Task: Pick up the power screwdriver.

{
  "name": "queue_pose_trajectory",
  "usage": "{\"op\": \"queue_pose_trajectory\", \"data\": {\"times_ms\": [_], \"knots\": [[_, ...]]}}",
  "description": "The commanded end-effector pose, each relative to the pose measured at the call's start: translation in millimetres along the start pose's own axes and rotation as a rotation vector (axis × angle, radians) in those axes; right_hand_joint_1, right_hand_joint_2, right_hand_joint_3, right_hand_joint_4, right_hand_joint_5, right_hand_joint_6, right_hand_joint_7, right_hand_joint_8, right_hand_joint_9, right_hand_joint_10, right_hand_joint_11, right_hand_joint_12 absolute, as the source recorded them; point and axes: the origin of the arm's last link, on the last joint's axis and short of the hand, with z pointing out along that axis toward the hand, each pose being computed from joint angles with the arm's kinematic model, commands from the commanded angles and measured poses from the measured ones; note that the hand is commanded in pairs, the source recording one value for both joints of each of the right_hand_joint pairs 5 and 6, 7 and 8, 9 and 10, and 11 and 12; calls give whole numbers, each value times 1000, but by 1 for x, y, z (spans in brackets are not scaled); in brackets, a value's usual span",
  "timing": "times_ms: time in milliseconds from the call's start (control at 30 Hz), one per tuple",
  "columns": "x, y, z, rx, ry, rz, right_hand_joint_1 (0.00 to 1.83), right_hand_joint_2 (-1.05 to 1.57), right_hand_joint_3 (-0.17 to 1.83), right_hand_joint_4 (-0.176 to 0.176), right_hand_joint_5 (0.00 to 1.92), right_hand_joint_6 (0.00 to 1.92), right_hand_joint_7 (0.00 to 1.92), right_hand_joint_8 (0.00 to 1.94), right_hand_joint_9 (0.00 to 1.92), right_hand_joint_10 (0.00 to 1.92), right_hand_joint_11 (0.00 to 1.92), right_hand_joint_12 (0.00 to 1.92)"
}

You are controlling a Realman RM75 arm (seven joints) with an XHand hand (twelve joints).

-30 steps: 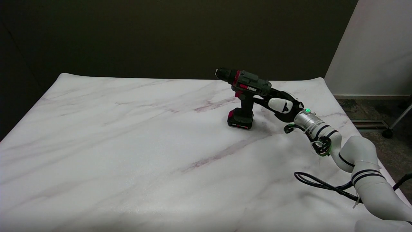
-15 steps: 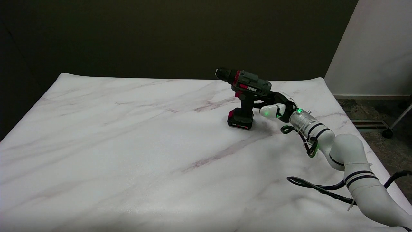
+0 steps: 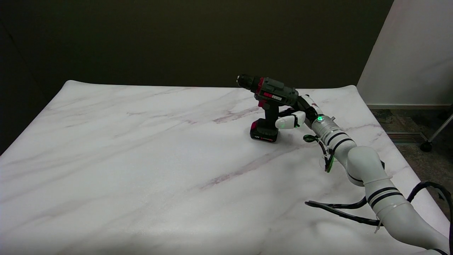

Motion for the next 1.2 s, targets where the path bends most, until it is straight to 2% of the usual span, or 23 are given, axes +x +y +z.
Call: {"op": "queue_pose_trajectory", "data": {"times_ms": [33,400,800,967,1200], "knots": [[-19,-20,5,43,57,-63,1051,-596,458,-135,370,370,533,533,314,314,744,744],[-32,-8,1,12,36,10,1042,-567,456,-115,346,346,550,550,393,393,806,806],[-46,-11,3,12,22,48,1041,-558,456,-111,342,342,558,558,409,409,817,817],[-50,-3,1,-13,34,120,1035,-568,478,-91,337,337,546,546,391,391,775,775],[-45,-4,4,-16,71,120,1031,-569,475,-78,332,332,529,529,373,373,712,712]]}}
